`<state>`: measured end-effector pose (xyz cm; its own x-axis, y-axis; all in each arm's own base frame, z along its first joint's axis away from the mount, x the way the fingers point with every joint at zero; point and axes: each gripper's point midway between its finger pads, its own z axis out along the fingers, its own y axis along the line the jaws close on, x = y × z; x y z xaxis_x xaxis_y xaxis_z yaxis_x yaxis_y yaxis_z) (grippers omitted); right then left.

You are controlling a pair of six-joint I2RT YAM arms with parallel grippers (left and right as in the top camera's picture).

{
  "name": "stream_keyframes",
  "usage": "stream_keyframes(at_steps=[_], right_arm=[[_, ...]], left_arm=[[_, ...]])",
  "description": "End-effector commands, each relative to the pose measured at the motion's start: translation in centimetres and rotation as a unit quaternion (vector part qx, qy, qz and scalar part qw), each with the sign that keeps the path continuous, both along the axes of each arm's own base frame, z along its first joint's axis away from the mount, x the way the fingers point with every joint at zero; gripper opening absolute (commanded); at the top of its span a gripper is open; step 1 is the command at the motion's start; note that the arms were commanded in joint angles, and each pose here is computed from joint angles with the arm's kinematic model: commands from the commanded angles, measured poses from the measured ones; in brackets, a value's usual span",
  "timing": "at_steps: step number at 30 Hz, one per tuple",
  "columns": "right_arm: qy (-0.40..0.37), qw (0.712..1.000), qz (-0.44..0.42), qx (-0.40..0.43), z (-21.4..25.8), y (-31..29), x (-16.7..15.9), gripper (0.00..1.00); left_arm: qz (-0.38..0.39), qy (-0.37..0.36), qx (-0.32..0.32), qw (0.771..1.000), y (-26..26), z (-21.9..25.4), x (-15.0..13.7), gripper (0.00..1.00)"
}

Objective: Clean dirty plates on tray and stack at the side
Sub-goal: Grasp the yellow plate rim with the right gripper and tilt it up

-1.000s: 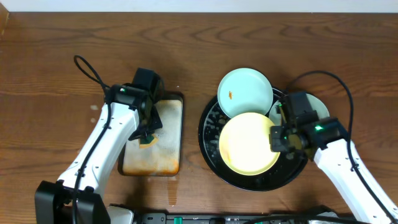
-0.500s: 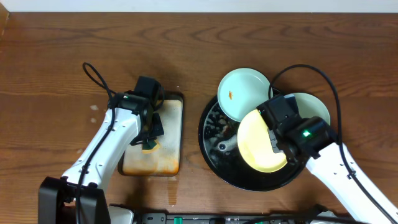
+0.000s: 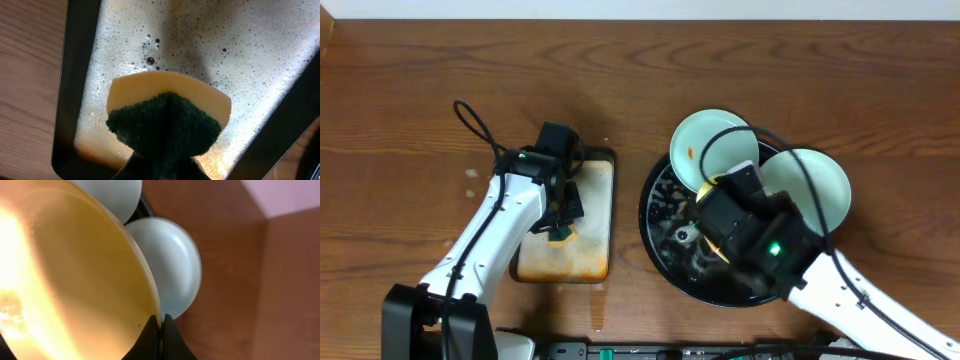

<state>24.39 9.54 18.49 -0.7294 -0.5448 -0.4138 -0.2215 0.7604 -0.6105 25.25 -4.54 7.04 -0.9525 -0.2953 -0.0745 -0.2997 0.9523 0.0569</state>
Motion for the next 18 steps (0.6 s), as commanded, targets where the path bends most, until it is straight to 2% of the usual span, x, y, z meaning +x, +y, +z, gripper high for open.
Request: stream_keyframes(at_steps=[1,9,18], right_arm=[[-0.084,0.994,0.021,-0.06,3.3,0.7,0.9,0.01],[-0.111,0.986,0.074,-0.102,3.6,3.5,0.2,0.01],[-0.128,0.981,0.077,-0.122,4.0,3.7,0.4,0.01]], left_arm=[[-0.001,0.003,0.004,1.0,0.2,-0.1,-0.1,0.16],[-0.001,0.004,0.004,1.0,0.2,-0.1,-0.1,0.16],[-0.001,0.005,0.004,1.0,0.3,-0.1,-0.2,0.17]])
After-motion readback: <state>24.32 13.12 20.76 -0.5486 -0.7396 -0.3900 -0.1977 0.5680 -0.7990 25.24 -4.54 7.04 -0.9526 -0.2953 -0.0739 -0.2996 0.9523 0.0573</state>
